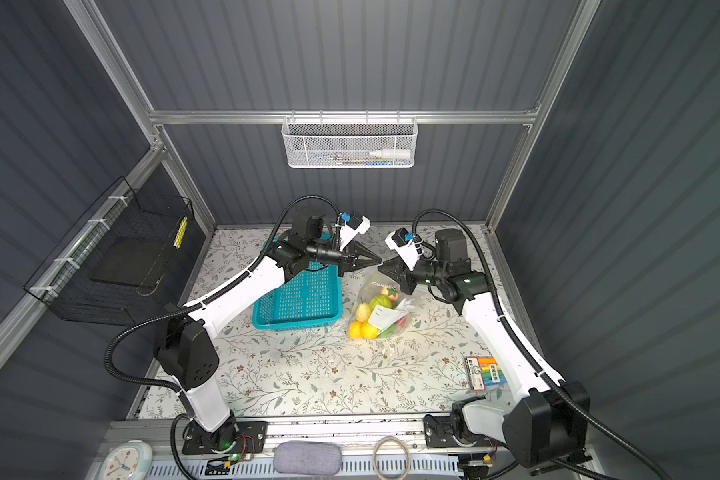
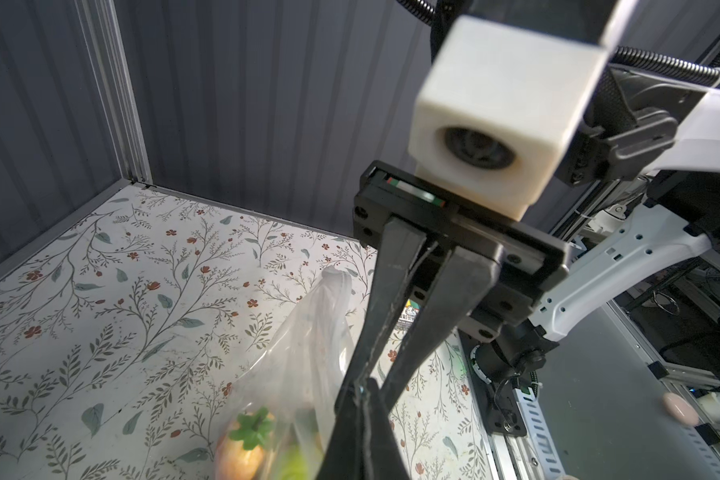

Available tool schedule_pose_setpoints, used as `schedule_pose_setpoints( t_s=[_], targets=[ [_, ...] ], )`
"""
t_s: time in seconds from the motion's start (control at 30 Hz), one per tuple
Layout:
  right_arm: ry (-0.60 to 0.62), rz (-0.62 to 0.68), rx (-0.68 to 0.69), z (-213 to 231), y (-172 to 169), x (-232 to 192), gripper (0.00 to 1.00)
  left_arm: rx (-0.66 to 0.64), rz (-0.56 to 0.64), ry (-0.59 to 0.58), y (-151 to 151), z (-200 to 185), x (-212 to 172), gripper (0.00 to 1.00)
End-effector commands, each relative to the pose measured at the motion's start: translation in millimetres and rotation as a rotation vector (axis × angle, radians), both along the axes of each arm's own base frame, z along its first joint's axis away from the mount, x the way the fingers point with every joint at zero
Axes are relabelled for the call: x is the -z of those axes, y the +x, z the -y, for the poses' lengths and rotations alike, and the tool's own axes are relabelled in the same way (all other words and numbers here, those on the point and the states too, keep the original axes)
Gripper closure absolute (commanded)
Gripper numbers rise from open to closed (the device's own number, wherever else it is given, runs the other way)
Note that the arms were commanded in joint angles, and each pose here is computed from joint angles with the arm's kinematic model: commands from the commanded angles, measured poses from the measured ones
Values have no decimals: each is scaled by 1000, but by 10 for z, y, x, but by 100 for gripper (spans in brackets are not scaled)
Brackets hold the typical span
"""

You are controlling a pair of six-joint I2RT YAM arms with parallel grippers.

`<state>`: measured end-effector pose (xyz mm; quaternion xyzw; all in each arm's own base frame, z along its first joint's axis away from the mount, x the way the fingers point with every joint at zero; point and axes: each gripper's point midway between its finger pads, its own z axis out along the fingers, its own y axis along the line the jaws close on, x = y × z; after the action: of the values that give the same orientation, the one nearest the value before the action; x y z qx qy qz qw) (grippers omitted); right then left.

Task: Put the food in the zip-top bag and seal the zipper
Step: 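Close the left gripper on the zipper next to the right gripper, then open the left gripper and draw it back while the right gripper holds the bag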

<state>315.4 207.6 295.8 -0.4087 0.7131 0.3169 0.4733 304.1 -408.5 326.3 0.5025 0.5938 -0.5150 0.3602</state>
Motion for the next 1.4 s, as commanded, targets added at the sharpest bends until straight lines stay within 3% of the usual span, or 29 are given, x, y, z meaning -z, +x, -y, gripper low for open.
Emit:
schedule_pose_setpoints(
  t_s=[0.0,0.43,0.9,1.07,1.37],
  targets=[
    [10,19,-12,-21,0,-69,100,24,-9,-3,-45,31,-55,100],
    [-55,1,67,99,35,43,100,-83,86,-22,41,-92,-266,100],
    [-124,78,114,208,75,-357,100,-65,142,-136,-93,-157,-735,100],
    [-129,73,122,224,54,-404,100,-107,141,-142,14,-211,-699,100],
    [-202,35,164,330,61,-133,100,-105,61,-179,184,-342,-545,100]
  ],
)
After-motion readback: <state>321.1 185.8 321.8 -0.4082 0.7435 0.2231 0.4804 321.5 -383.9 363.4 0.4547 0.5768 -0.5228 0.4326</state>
